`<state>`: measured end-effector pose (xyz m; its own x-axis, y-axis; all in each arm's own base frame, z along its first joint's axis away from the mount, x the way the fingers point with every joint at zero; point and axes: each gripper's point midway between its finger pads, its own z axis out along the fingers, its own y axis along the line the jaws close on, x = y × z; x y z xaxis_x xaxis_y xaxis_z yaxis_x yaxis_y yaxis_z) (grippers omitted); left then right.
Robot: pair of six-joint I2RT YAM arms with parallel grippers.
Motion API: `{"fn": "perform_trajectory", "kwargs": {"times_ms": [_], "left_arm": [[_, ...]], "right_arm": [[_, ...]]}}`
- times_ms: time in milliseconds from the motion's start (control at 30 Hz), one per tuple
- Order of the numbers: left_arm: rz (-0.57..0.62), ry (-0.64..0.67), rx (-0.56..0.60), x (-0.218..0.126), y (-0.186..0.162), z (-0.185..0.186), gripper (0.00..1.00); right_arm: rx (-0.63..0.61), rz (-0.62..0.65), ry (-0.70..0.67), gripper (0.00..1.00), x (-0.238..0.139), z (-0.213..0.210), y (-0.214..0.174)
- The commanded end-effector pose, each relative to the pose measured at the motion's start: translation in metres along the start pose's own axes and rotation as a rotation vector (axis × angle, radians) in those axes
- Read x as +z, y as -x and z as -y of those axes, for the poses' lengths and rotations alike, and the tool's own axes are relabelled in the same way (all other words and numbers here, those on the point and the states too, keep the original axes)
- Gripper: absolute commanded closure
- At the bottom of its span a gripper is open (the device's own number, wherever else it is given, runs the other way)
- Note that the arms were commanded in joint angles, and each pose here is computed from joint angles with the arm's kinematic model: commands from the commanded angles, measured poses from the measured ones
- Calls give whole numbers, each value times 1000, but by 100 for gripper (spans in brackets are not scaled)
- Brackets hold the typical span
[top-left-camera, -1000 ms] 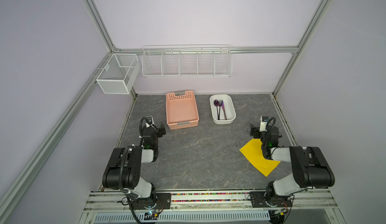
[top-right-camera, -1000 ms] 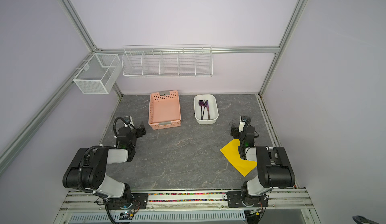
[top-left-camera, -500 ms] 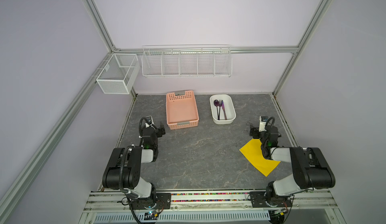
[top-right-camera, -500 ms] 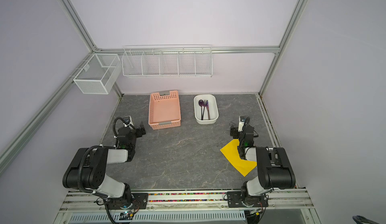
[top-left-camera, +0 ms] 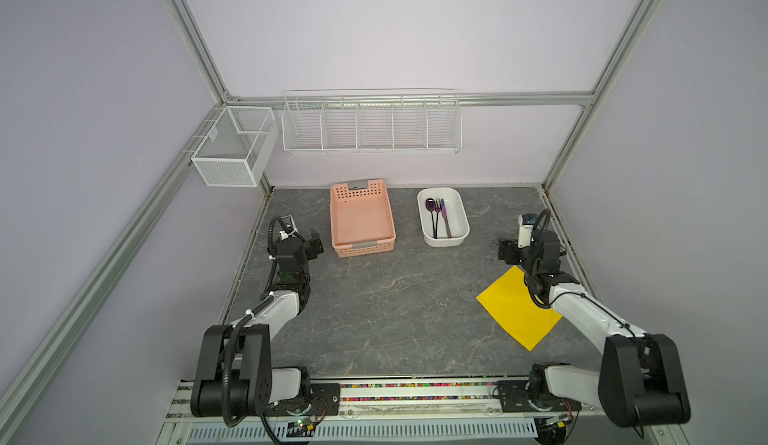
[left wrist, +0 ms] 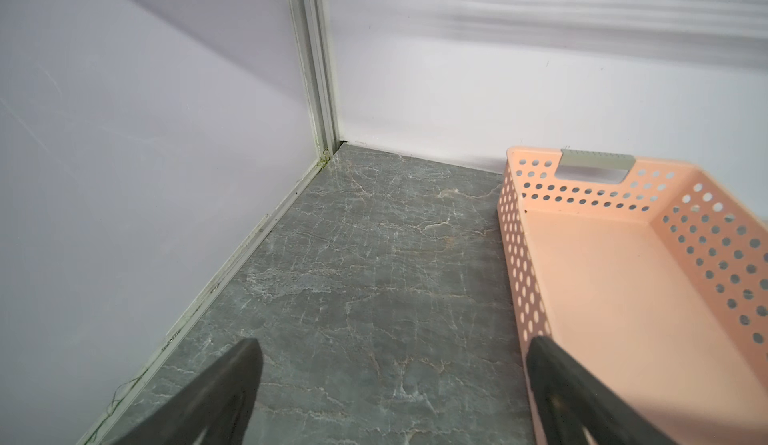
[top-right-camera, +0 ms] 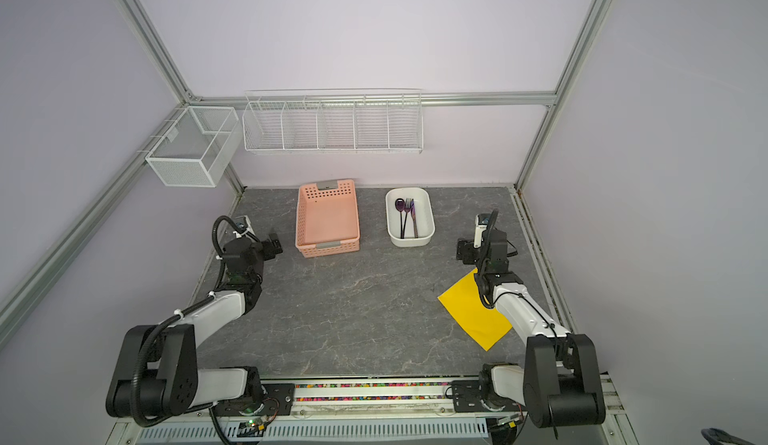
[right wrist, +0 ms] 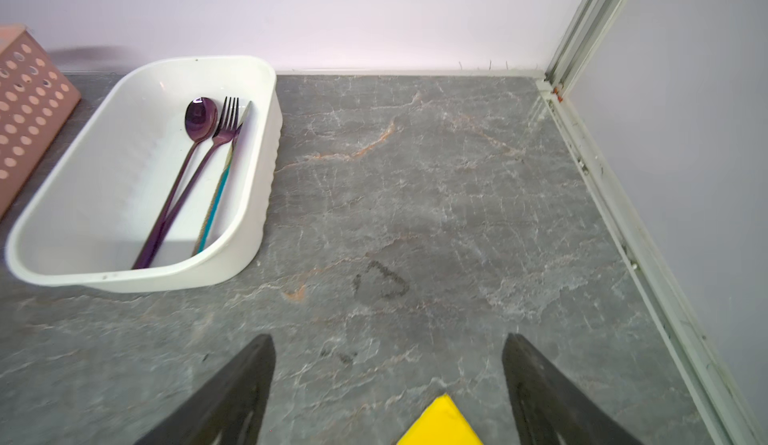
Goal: Place the utensils on the paper napkin and roll it up
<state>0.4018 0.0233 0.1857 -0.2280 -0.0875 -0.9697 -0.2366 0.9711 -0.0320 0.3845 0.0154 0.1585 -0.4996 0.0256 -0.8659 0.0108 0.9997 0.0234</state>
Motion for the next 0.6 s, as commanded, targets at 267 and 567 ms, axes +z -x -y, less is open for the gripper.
{"fn": "perform_trajectory", "kwargs": {"times_ms": [267,567], "left_arm": [[-238,-117,-279,-50,34,22,0],[-381,-392,-208,-84,73,68,0]], "right_arm": [[298,-453,166,5,-47,-43,-71],[368,-669,290,2,-68,-76,-107]]}}
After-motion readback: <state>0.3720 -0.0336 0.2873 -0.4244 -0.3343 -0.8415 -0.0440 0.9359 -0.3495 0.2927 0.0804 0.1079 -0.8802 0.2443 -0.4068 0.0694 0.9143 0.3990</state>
